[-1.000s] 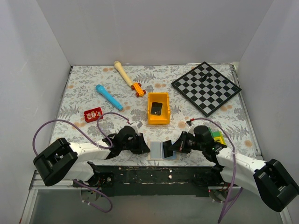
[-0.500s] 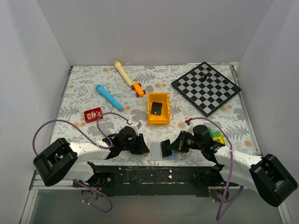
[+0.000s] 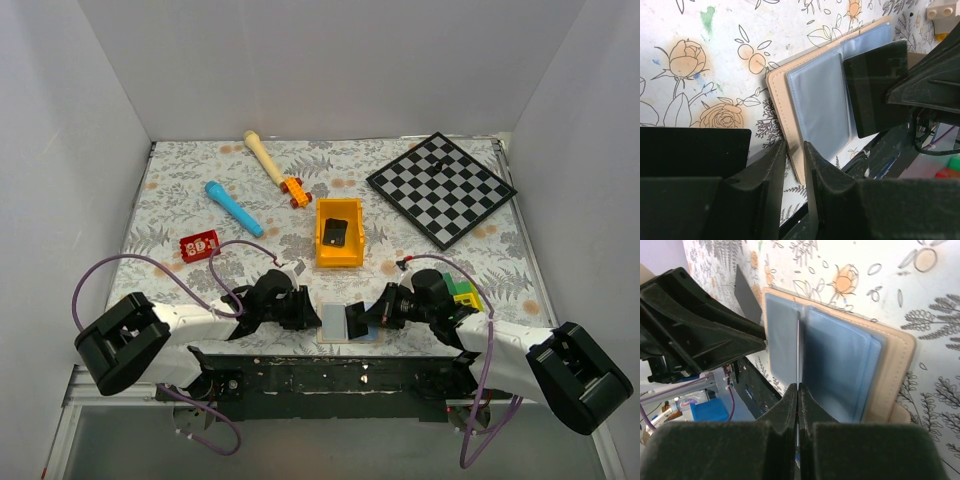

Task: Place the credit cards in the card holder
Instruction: Insert the credit card into the card holder.

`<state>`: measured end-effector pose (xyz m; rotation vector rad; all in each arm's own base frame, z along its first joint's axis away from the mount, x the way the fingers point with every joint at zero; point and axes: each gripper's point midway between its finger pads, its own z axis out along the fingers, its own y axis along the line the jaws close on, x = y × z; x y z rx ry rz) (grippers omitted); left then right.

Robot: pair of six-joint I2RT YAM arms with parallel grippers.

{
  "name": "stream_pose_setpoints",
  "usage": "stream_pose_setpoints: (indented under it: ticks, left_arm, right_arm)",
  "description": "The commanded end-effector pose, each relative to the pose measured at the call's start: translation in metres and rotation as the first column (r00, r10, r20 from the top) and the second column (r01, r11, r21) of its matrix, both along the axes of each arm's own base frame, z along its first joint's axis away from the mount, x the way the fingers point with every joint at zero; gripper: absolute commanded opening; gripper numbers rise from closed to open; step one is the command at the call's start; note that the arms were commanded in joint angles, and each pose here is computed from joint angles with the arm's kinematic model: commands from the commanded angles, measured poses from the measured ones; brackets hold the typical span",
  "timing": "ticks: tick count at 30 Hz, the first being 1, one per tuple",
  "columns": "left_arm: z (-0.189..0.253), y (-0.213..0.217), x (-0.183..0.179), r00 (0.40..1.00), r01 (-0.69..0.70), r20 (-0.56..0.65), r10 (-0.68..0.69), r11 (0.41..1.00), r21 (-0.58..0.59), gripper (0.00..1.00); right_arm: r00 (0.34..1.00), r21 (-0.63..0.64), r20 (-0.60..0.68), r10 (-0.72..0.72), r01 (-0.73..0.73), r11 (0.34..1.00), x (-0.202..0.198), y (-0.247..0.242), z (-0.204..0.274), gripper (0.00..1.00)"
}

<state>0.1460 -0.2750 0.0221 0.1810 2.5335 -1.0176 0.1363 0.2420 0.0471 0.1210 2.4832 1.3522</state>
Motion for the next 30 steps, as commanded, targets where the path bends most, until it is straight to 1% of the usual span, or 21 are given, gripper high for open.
stream_pose_setpoints:
  ticks: [1,11,24,30]
  left_arm:
    - [-0.002,-0.001,0.001,1.0,0.014,0.012,-0.014,1.0,0.02,0.21]
    - [-0.004,-0.001,0.0,1.0,0.023,0.008,-0.023,1.0,0.022,0.19]
    - [-0.007,-0.004,-0.001,0.999,0.039,-0.004,-0.038,0.999,0.028,0.18]
    - [-0.011,-0.003,-0.003,0.999,0.042,-0.015,-0.042,0.999,0.035,0.17]
  right_arm:
    - [1.0,0.011,-0.013,-0.028,0.028,1.0,0.002,0.0,-0.003,0.01]
    - [0.999,-0.001,-0.027,-0.043,0.043,0.999,0.003,-0.002,-0.01,0.01]
    - [0.999,0.035,-0.028,-0.018,0.019,0.999,0.004,0.006,-0.012,0.01]
    - [0.999,0.021,-0.027,-0.021,0.021,1.0,0.004,0.004,-0.018,0.01]
